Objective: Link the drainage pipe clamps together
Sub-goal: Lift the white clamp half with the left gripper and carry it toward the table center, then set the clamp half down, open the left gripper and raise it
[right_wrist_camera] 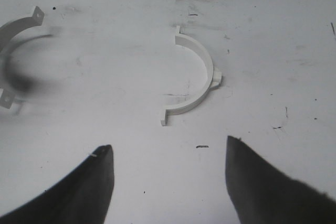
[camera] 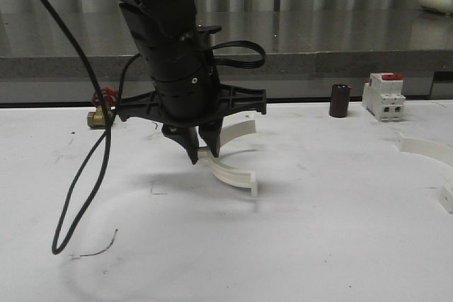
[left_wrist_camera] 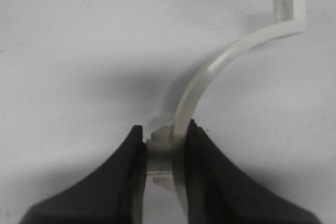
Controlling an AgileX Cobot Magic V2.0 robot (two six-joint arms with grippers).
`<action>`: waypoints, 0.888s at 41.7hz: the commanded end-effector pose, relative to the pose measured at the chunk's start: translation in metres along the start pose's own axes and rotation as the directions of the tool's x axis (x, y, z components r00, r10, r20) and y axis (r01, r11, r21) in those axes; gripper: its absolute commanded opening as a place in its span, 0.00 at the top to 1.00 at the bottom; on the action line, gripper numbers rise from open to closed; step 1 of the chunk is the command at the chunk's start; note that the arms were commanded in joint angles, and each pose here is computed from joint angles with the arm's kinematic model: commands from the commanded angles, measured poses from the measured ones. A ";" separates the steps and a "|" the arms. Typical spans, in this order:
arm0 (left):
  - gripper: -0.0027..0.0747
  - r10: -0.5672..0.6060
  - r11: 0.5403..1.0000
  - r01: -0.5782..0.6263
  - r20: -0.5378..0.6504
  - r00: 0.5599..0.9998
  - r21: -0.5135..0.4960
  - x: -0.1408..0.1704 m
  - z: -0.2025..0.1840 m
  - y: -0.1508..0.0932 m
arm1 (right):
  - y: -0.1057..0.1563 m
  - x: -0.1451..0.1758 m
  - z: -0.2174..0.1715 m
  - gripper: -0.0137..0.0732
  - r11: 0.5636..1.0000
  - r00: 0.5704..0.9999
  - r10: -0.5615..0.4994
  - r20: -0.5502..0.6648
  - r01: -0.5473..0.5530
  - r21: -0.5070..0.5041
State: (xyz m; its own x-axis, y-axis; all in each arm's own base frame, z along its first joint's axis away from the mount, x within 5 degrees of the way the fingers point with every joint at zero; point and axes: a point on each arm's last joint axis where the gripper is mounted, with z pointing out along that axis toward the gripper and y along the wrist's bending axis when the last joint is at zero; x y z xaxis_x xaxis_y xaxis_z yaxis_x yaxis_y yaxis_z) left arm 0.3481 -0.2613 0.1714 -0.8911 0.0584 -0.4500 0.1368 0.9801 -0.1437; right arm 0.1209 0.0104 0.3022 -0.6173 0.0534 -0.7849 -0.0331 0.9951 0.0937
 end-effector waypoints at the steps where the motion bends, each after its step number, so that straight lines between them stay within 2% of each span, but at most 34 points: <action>1: 0.85 -0.011 0.999 0.009 0.059 0.998 0.035 -0.012 -0.019 -0.008 | 0.001 -0.014 -0.005 0.28 1.000 0.997 0.001 0.082 -0.001 -0.006; 11: 0.81 -0.041 0.999 0.040 0.043 0.998 0.026 -0.009 -0.012 -0.007 | 0.001 -0.014 -0.005 0.28 1.000 0.997 0.001 0.082 -0.001 -0.006; 20: 0.62 -0.044 0.999 0.043 0.039 0.998 0.026 -0.009 -0.011 -0.007 | 0.001 -0.014 -0.005 0.28 1.000 0.997 0.001 0.082 -0.001 -0.006; 23: 0.60 -0.048 0.998 0.047 0.038 0.998 0.029 -0.009 -0.011 -0.007 | 0.001 -0.014 -0.005 0.28 1.000 0.997 0.001 0.082 -0.001 -0.006; 31: 0.60 -0.056 0.998 0.054 0.047 0.997 0.040 -0.011 -0.017 -0.008 | 0.001 -0.014 -0.005 0.28 1.000 0.997 0.001 0.082 -0.001 -0.006; 37: 0.60 -0.043 0.998 0.038 0.090 0.995 0.059 -0.018 -0.043 -0.008 | 0.001 -0.014 -0.005 0.28 1.000 0.997 0.001 0.082 -0.001 -0.006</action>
State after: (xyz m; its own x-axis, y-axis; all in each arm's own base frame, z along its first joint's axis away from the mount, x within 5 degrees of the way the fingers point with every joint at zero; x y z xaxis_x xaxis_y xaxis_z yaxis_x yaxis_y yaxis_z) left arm 0.3479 -0.2608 0.1629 -0.9110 0.0217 -0.4119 0.0864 0.9865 -0.1393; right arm 0.1209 0.0104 0.3022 -0.6173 0.0534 -0.7849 -0.0331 0.9951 0.0937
